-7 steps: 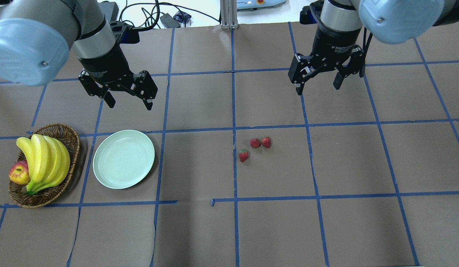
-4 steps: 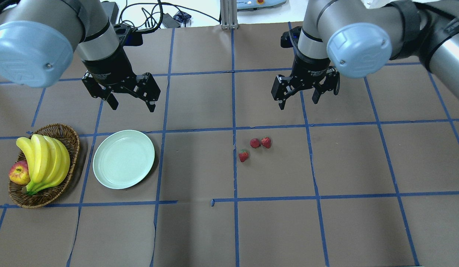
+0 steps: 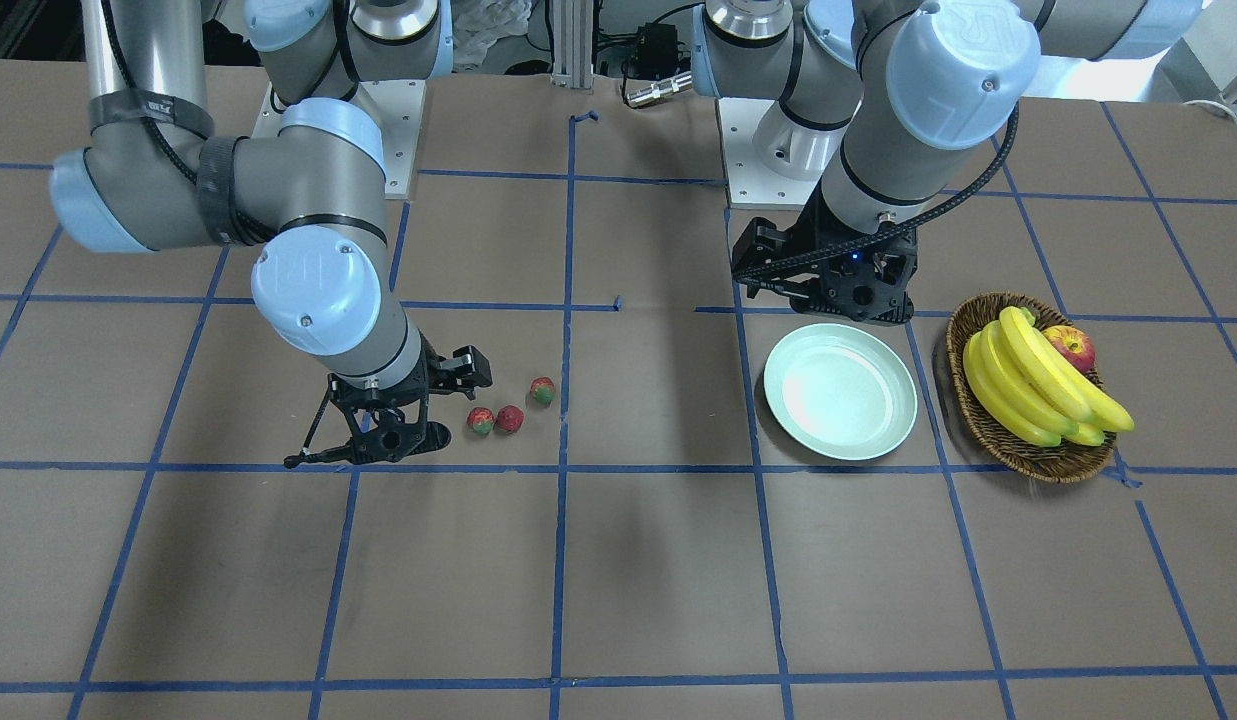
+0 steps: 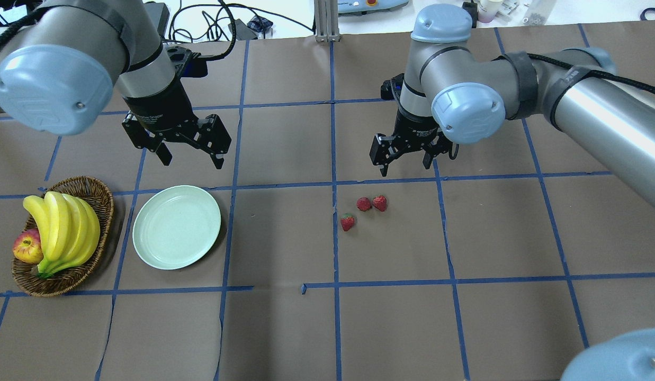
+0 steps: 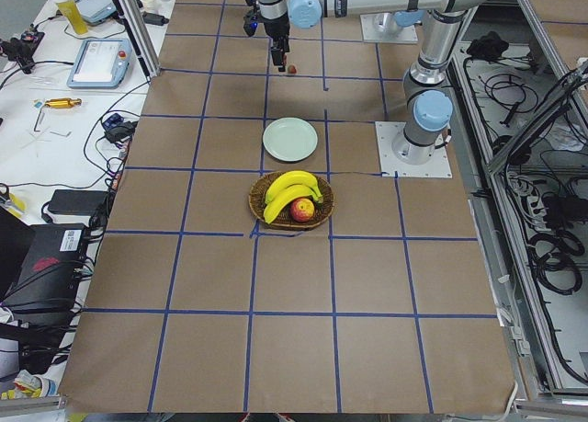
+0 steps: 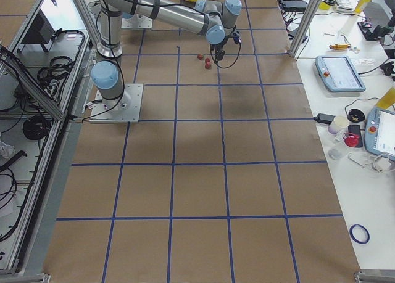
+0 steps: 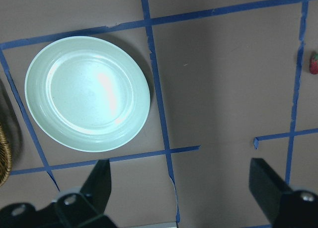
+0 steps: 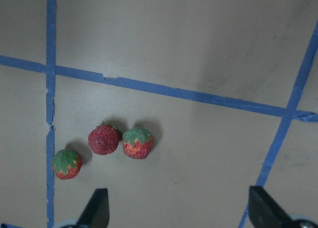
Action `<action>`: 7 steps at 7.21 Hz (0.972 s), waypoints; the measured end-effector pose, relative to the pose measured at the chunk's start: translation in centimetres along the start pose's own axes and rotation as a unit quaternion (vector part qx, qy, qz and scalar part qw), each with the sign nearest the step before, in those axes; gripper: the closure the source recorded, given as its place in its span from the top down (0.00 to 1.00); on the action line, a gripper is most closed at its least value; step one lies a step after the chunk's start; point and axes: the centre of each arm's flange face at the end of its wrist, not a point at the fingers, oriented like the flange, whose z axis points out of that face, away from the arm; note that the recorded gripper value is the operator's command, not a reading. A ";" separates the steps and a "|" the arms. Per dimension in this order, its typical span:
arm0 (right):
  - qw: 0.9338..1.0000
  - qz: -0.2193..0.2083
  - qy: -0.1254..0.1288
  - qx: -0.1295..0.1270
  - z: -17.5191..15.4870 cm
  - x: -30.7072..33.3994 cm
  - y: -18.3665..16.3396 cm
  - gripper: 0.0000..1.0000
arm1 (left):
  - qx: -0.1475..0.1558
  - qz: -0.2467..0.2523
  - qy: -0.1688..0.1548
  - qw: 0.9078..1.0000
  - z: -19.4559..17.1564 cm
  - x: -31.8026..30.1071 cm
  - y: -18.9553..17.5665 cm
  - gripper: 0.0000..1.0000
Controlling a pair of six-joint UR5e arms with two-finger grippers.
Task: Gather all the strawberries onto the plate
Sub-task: 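Move the right gripper down over the cluster of red strawberries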
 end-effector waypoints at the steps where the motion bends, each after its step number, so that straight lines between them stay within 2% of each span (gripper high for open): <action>1: 1.000 0.022 -0.007 -0.008 1.4 0.0 -0.6 0.95 | 0.001 0.000 0.000 1.000 0.0 0.1 0.0 1.00; 2: 0.998 0.058 -0.014 -0.011 2.3 -0.1 -1.1 0.96 | 0.001 0.000 0.001 1.000 0.0 0.1 0.0 1.00; 3: 0.993 0.118 -0.026 -0.016 2.9 -0.3 -1.4 0.97 | 0.001 0.000 0.001 1.000 0.1 0.2 0.0 1.00; 4: 0.982 0.183 -0.036 -0.022 3.3 -0.4 -1.5 0.97 | 0.001 0.001 0.001 1.000 0.1 0.3 0.0 1.00; 6: 0.953 0.297 -0.042 -0.042 4.7 -0.5 -1.4 0.99 | 0.000 0.002 0.000 1.000 0.2 1.5 0.3 1.00; 7: 0.939 0.338 -0.039 -0.054 5.8 -0.4 -1.3 0.99 | 0.000 0.000 -0.002 1.000 0.3 2.1 0.4 1.00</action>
